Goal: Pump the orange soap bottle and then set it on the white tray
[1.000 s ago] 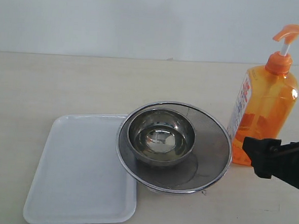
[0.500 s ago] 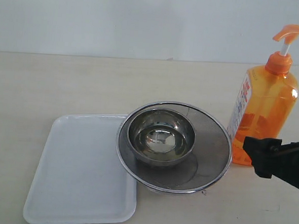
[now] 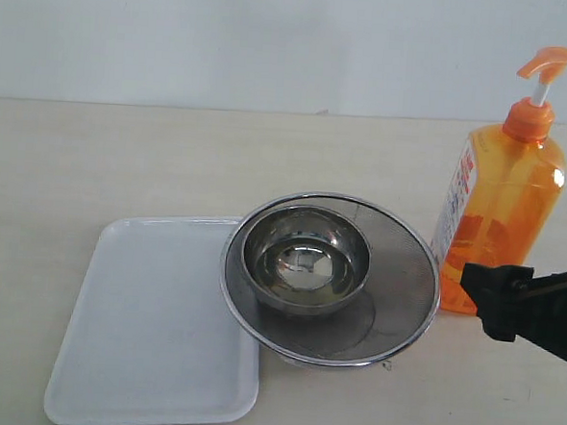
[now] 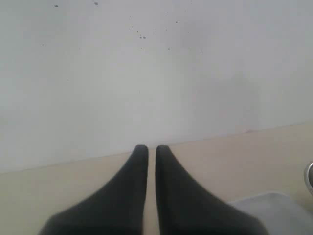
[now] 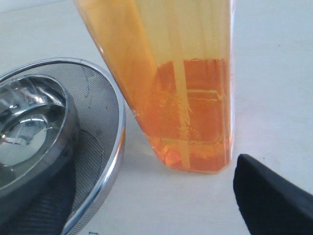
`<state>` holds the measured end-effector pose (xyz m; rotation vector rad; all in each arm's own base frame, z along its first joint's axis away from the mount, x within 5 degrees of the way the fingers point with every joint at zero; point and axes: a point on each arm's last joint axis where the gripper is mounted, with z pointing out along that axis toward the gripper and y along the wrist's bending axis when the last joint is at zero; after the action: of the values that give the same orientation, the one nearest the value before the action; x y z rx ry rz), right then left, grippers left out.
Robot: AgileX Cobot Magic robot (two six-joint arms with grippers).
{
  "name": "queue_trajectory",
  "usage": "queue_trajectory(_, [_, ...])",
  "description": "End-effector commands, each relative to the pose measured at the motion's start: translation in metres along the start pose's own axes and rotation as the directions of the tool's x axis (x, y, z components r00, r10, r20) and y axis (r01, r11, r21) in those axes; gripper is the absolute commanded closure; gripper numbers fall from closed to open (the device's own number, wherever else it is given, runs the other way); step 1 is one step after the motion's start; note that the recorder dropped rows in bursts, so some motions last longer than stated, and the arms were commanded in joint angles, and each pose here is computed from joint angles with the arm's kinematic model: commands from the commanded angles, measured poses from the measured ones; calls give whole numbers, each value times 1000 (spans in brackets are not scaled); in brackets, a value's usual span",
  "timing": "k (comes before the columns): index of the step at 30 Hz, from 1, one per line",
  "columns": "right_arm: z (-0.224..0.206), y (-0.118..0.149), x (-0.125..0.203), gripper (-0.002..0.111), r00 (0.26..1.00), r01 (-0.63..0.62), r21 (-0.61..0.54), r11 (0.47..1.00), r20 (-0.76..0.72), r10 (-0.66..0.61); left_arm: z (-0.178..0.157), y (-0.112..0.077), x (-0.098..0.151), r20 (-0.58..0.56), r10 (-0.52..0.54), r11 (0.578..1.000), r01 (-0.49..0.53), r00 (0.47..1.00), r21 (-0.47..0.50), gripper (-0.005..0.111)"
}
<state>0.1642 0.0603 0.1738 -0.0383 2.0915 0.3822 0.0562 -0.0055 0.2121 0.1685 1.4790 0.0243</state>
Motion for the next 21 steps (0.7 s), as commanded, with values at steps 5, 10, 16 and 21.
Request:
queue_trajectory(5, [-1,-1,0,30,1000,0,0,1000,9,0,0,0,-2,12,-18,1000,17,1000,4,102])
queue_trajectory(10, [-1,-1,1,30,1000,1,1,1000,5,-1,0,0,-2,12,-18,1000,17,1000,4,102])
queue_trajectory(16, [-1,-1,1,30,1000,3,1,1000,5,-3,0,0,-3,26,-416,910,415,909,12,102])
queue_trajectory(21, [-1,-1,1,30,1000,3,1,1000,5,-3,-1,3,-14,122,-701,712,697,702,80,102])
